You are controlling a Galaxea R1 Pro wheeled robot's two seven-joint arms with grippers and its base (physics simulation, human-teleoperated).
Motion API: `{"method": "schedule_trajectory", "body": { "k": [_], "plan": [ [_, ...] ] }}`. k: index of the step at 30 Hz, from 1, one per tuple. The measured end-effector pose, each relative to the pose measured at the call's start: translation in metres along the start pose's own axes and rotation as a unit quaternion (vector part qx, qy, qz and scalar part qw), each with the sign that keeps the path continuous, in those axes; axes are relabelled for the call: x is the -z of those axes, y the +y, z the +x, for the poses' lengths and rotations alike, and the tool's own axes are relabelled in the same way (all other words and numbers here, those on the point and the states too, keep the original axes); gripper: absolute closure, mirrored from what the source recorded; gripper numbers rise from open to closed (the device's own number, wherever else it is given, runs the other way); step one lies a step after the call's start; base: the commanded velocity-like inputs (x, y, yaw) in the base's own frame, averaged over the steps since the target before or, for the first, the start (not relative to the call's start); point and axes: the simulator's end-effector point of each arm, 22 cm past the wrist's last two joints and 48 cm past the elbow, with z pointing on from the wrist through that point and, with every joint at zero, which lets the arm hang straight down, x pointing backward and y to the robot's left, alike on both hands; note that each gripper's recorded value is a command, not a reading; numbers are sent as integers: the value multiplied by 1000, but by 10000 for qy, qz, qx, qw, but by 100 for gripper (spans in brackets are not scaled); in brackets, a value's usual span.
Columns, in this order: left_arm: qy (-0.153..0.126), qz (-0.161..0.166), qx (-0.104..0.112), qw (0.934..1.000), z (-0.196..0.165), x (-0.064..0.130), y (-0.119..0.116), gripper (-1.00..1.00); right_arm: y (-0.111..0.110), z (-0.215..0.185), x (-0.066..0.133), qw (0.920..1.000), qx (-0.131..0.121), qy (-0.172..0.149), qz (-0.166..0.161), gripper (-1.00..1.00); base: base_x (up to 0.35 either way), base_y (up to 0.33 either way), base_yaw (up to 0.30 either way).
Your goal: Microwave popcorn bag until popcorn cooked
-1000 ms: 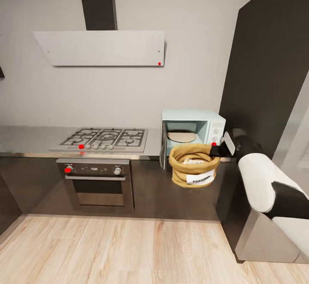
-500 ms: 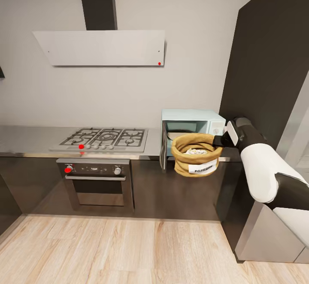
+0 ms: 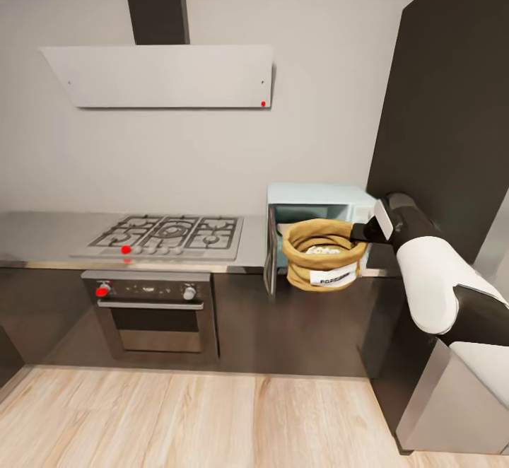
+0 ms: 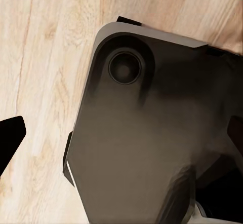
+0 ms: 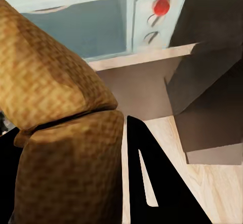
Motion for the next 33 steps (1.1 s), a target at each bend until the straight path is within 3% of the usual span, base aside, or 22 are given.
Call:
{"method": "schedule_trajectory", "body": {
  "k": [23, 28, 33],
  "plan": [
    [-6, -12, 43, 10000, -1, 0, 1, -100, -2, 0, 0, 10000, 6, -3, 22, 100, 321, 0, 0],
    [-9, -15, 68, 10000, -1, 0, 1, -100, -9, 0, -1, 10000, -7, 15, 75, 100, 173, 0, 0],
    [-12, -16, 75, 10000, -1, 0, 1, -100, -34, 1, -3, 9997, -91, 42, 220, 100, 5, 0, 0]
  ]
}}
